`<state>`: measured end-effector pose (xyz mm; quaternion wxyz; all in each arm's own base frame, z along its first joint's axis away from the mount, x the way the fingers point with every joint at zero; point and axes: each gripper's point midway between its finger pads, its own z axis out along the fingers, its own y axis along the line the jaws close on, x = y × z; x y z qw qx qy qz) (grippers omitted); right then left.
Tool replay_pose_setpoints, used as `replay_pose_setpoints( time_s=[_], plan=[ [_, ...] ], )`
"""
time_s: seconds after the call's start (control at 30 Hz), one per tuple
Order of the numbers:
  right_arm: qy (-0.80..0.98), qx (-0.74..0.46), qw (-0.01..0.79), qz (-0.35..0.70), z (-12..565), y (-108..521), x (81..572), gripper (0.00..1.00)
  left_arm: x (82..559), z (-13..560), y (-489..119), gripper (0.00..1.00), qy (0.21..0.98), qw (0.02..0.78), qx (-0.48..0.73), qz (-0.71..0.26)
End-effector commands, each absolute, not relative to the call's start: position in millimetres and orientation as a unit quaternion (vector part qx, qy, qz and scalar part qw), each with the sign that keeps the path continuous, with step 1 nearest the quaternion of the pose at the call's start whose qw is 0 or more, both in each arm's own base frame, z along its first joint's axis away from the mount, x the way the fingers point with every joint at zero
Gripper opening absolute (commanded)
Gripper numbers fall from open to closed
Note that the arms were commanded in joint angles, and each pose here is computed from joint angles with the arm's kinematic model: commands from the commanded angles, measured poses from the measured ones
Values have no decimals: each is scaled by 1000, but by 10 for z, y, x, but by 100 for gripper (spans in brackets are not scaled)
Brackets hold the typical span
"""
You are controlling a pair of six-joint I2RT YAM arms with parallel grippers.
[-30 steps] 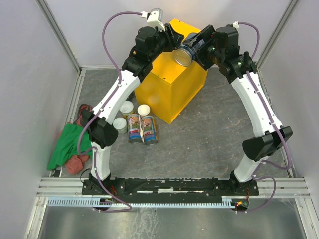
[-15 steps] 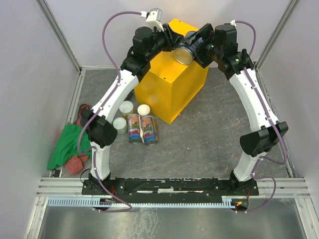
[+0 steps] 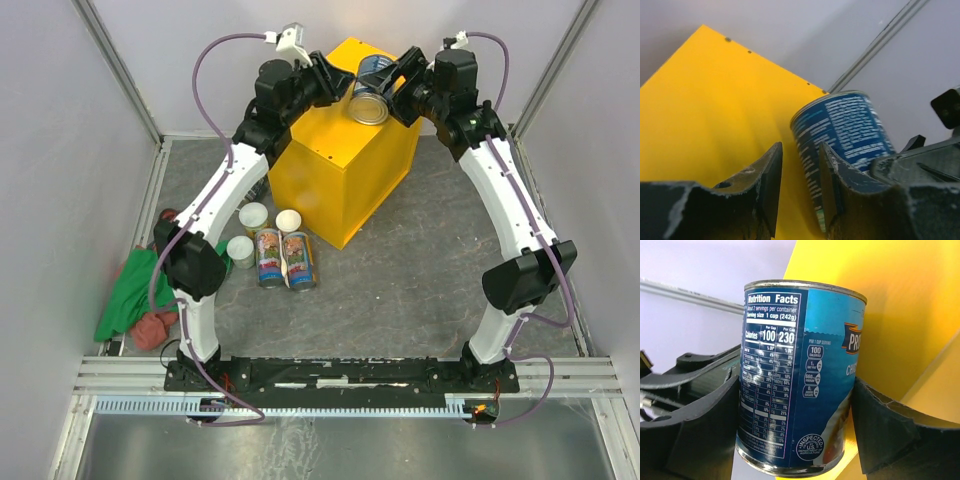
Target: Place and organize the canned foods onto the counter
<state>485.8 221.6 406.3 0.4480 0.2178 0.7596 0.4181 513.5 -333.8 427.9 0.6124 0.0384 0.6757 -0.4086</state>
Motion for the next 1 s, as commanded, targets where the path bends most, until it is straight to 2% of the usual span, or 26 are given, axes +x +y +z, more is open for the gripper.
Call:
replay_pose_setpoints(
  time_s=[0.0, 0.23, 0.4, 0.7, 0.97],
  plan=[
    [788, 109, 484, 365, 3881, 2248, 4840, 19, 5041, 4396, -3203, 43, 670, 591, -18, -449],
    [756, 45, 548, 354, 4132, 2200, 4765, 15, 5090, 4453, -3230, 46, 677, 574, -18, -460],
    [726, -13, 615, 308, 4242, 2117, 4680, 14, 5107, 4477, -3195, 46, 674, 570, -30, -469],
    [705, -80, 676, 200, 3794, 2088, 4645, 14, 5103, 4447, -3219, 46, 675, 556, -40, -485],
    [713, -89, 679, 151, 3276, 2089, 4691, 14, 5080, 4442, -3203, 45, 676, 554, -44, -484]
  ],
)
